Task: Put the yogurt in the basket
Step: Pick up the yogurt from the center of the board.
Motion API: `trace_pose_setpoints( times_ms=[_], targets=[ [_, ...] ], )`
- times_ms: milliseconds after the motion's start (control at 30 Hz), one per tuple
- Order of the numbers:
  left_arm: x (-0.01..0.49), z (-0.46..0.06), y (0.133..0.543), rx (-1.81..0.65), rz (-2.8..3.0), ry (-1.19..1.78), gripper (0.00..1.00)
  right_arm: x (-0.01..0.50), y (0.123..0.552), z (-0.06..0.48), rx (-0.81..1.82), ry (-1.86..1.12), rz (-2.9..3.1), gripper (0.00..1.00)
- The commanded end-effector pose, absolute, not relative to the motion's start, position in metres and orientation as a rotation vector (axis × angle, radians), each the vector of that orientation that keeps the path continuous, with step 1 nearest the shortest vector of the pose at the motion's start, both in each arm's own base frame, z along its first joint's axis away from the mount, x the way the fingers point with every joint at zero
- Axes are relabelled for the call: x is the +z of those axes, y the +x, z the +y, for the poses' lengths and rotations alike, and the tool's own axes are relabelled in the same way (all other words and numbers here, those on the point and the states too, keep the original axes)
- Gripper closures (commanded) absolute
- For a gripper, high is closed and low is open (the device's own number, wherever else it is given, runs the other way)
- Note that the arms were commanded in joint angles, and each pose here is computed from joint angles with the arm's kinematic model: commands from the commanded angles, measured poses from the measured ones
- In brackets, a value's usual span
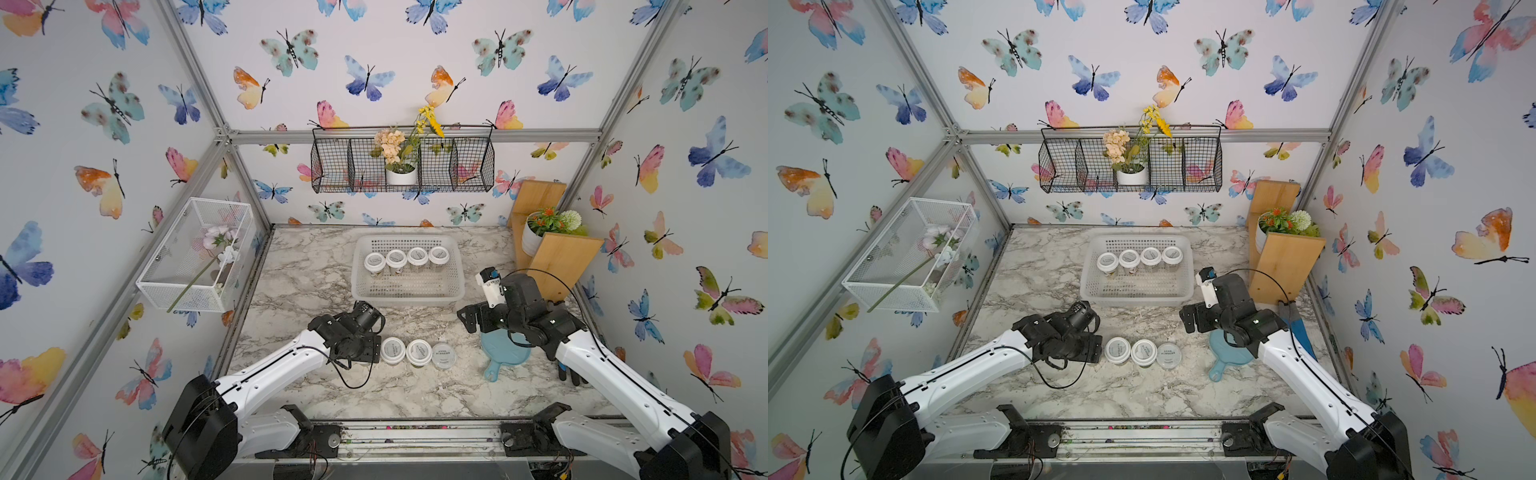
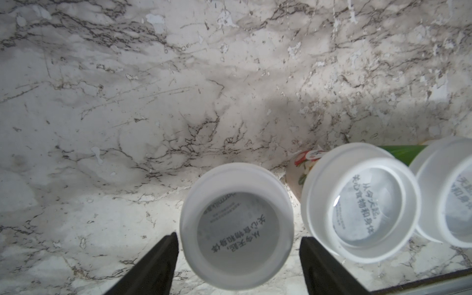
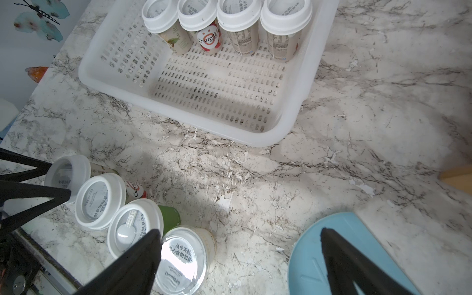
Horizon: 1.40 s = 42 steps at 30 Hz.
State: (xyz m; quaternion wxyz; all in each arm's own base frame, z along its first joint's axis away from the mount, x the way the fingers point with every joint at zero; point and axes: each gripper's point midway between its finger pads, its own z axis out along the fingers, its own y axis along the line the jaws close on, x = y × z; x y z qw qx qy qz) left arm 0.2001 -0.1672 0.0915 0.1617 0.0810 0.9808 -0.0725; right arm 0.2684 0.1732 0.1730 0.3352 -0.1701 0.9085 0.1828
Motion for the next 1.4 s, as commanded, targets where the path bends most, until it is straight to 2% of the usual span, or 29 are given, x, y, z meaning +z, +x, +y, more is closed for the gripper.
trace_pose_setpoints(
  times_ms=[0, 667, 1367],
  targets=[
    [0.0891, -0.1695, 0.1968, -0.222, 2.813, 0.254, 0.20, 0.1680, 0.2675, 0.1738, 0.469, -0.442, 2.381, 0.00],
    [0.0828, -0.1685, 0.1958, -0.197, 2.835, 0.260, 0.23, 0.1610, 0.2671, 0.1759, 0.462, -0.454, 2.406, 0.01],
    [0.0854, -0.1711, 0.1932, -0.189, 2.840, 0.283, 0.35, 0.1597, 0.2665, 0.1771, 0.460, -0.462, 2.411, 0.02]
  ],
)
